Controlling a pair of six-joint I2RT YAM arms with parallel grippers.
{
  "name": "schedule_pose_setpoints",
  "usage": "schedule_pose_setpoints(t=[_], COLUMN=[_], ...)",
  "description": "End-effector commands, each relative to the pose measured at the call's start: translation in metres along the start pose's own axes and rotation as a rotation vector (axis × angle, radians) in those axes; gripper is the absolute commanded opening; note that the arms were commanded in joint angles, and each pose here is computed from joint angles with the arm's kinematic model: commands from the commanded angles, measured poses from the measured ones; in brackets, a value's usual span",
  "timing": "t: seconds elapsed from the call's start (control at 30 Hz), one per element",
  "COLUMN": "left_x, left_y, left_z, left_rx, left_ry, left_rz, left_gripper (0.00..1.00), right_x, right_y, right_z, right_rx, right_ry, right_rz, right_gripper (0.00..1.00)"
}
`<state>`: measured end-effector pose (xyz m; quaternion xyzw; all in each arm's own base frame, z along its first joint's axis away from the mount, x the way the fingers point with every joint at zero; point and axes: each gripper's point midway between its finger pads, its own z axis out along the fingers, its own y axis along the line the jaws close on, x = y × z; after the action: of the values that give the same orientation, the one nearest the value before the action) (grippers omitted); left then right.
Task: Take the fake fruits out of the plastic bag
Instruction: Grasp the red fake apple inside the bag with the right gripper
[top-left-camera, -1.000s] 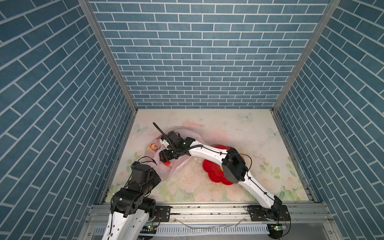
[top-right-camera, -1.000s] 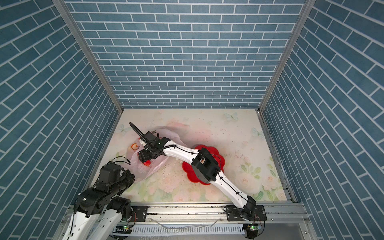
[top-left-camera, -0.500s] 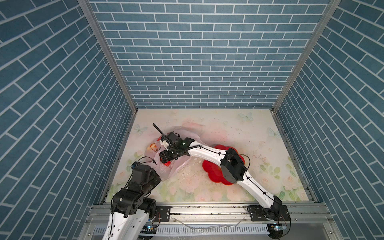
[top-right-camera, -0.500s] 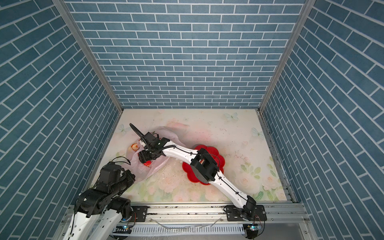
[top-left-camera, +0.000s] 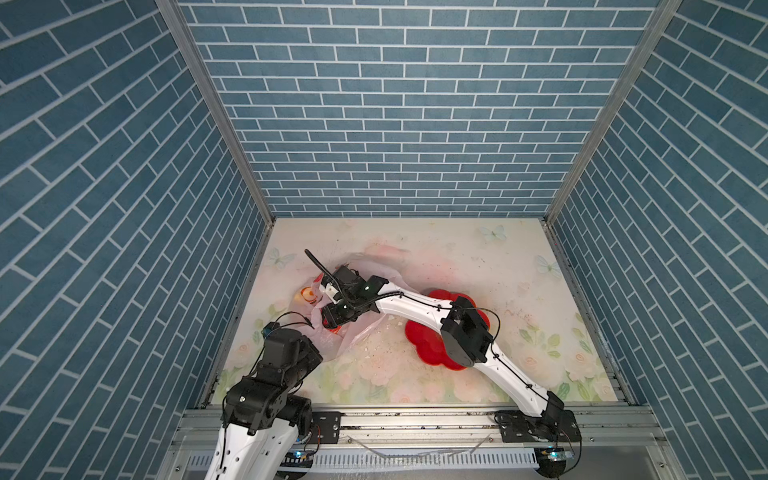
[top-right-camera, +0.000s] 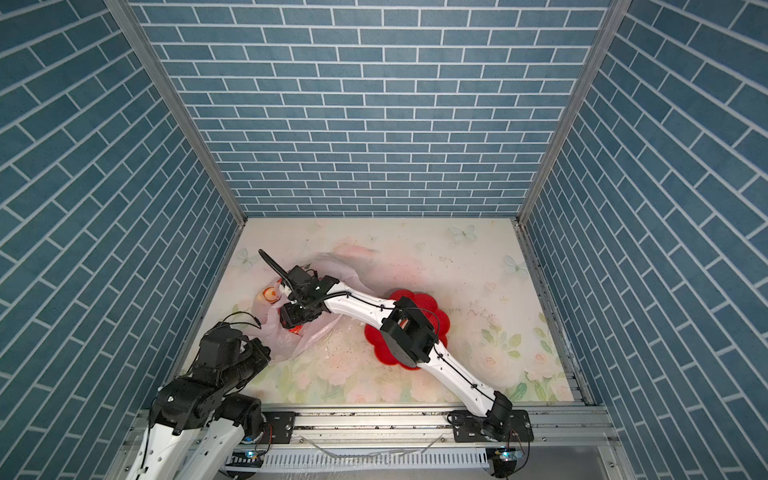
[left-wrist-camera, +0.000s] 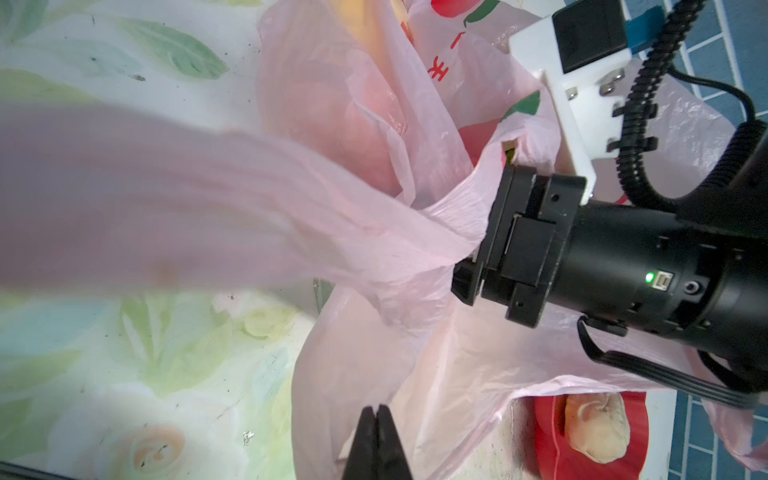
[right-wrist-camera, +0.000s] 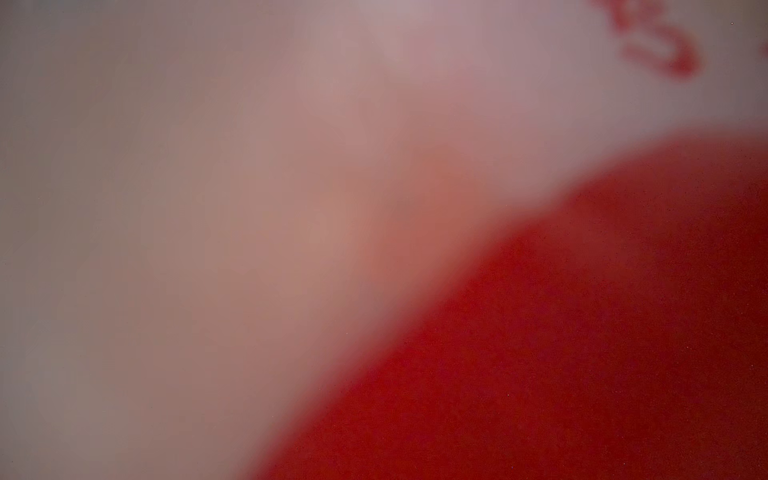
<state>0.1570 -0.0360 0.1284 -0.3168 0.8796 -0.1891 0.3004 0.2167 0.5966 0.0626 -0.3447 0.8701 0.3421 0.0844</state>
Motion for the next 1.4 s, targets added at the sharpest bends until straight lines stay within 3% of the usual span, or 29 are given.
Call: schedule_pose_setpoints(t=[0.0, 0.3, 0.83, 1.37], left_x=[-0.003, -0.015, -0.036, -0.054], left_y=[0.001, -0.013, -0.040, -0.070], left_z=[0.001, 0.002, 0.009, 0.013], left_rx=[0.001, 0.031, 0.073, 0.134], left_ry=[-0.023, -0.055, -0.098, -0.128], left_rz=[-0.002, 0.009, 0.070, 0.114], left_gripper=[0.00, 0.00, 0.00, 0.00], right_x=[0.005, -0.004, -0.006, 0.014], right_y=[0.005, 0.016, 0.024, 0.027], right_z=[-0.005, -0.044, -0.123, -0.232], right_rx=[-0.001, 0.027, 0.105, 0.232], right_ry=[0.022, -0.030, -0.081, -0.186], right_rz=[-0.017, -0.071, -0.149, -0.173], right_gripper=[0.41, 0.29, 0.26, 0.23])
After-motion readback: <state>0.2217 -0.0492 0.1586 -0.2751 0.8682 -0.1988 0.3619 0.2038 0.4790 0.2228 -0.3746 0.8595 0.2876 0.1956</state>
